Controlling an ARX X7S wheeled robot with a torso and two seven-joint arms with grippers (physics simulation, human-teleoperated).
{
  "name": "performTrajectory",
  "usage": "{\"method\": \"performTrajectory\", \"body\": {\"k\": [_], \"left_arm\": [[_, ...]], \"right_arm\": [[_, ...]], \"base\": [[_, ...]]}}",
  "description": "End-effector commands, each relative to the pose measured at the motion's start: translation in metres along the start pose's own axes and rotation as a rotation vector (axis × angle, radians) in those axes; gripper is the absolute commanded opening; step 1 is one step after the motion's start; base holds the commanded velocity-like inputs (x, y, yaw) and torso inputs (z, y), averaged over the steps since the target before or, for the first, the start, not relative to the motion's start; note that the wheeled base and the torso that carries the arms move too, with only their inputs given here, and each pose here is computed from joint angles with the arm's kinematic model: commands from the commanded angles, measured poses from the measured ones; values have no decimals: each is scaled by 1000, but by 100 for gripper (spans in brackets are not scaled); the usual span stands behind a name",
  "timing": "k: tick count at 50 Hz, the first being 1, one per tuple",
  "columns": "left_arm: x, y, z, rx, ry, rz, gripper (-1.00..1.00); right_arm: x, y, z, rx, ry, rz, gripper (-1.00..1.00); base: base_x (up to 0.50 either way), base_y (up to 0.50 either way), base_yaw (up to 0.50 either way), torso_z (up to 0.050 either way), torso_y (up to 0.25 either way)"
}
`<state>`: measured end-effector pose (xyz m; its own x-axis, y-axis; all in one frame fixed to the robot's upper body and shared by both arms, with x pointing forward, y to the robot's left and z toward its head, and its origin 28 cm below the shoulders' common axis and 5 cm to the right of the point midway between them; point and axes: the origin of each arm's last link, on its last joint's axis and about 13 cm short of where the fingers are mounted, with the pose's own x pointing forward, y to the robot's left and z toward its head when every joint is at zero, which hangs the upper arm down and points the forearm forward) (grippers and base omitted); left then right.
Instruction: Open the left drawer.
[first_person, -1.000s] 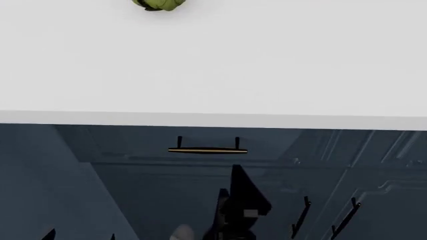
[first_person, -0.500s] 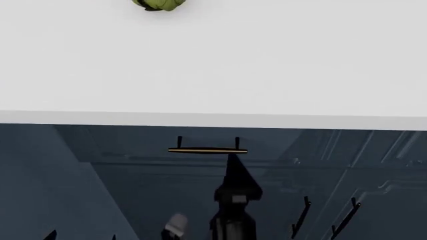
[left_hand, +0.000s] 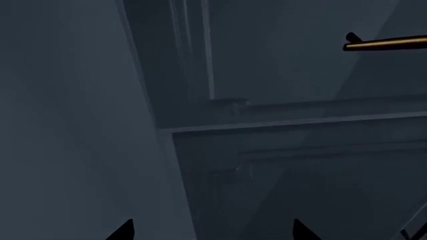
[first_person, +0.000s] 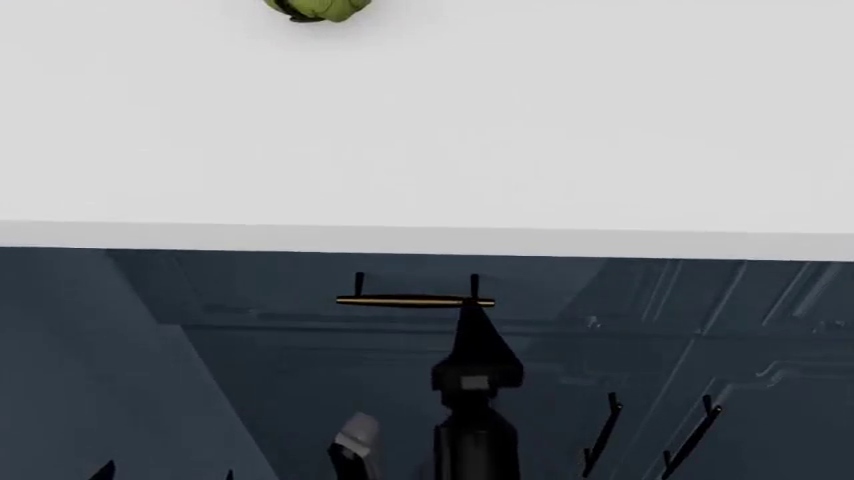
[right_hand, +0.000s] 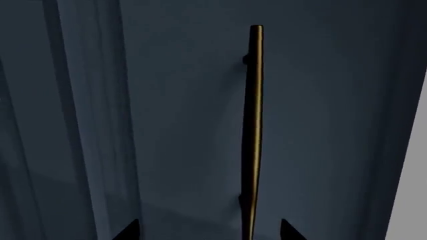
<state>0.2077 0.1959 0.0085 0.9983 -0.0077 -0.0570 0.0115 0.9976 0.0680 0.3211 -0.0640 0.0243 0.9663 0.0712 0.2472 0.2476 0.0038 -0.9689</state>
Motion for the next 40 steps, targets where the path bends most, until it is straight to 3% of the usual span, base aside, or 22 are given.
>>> {"method": "performTrajectory", "body": {"k": [1, 10, 38, 39, 40], "left_arm": [[3, 3, 2, 19, -15, -28, 100], [4, 2, 2, 25, -19, -31, 100], [3, 2, 1, 27, -18, -36, 100], [3, 2, 1, 27, -18, -36, 100], [3, 2, 1, 27, -19, -37, 100]], "right_arm": [[6, -4, 2, -35, 22, 0, 100], [14, 3, -3, -78, 33, -7, 100], [36, -5, -6, -92, 44, -5, 100], [36, -5, -7, -91, 47, -9, -100], [37, -6, -6, -84, 34, -21, -100]], "base": [[0, 4, 0, 0, 0], [2, 4, 0, 0, 0], [2, 5, 0, 0, 0], [0, 6, 0, 0, 0], [14, 6, 0, 0, 0]]}}
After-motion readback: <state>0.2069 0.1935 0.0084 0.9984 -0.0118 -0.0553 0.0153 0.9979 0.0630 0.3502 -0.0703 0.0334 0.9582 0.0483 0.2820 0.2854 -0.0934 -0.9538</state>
